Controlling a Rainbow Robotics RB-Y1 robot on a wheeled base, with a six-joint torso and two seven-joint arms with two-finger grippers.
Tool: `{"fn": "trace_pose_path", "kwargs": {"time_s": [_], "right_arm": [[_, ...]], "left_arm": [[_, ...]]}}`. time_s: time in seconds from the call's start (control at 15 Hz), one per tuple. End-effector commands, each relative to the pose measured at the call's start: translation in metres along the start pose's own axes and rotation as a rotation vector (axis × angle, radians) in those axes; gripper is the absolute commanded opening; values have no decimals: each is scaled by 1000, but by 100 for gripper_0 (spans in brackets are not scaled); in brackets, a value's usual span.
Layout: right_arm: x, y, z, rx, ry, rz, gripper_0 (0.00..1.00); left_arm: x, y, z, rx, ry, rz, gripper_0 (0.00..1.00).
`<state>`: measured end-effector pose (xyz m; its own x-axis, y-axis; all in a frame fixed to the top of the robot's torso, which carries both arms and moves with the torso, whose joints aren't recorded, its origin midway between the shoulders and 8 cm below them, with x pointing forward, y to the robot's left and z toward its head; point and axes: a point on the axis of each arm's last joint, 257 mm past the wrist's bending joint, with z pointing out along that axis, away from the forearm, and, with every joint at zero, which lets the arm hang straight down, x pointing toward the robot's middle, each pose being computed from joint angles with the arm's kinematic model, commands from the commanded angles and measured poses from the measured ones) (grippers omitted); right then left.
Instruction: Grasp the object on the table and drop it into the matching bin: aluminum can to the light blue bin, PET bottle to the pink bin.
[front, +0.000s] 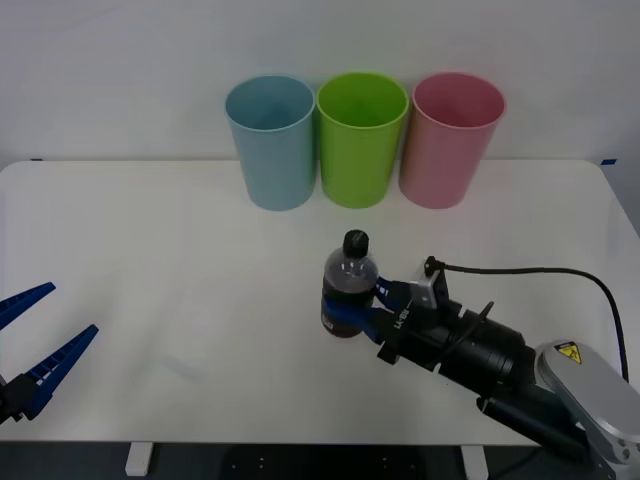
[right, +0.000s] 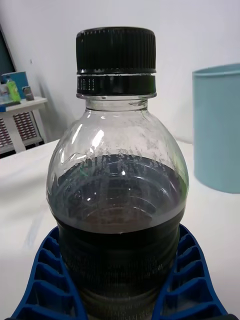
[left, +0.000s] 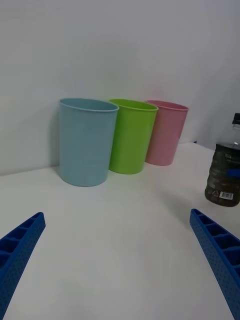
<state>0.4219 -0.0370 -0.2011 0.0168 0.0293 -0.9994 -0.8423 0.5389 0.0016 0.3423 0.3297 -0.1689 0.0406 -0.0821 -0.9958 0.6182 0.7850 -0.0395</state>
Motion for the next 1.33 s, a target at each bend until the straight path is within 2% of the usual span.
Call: {"fn": "trace_pose_path", "kwargs": {"time_s": [0.07,0.4,0.6,0.73,0.93,1.33], "right_arm": [[-37,-17,-15,46,-59,46,0],[-98,-61,-44,141,-157,76,0],[-136,-81,-61,188,-215,102,0],[-153,-91,-70,221,-230,103,0],[-182,-115,-83,269,-247,67,0],[-233,-154,-90,318,-279,15,0]], "left_arm": [[0,0,0,0,0,0,100],[0,0,0,0,0,0,100],[0,0,0,0,0,0,100],[0,0,0,0,0,0,100],[0,0,0,0,0,0,100],[0,0,0,0,0,0,100]]}}
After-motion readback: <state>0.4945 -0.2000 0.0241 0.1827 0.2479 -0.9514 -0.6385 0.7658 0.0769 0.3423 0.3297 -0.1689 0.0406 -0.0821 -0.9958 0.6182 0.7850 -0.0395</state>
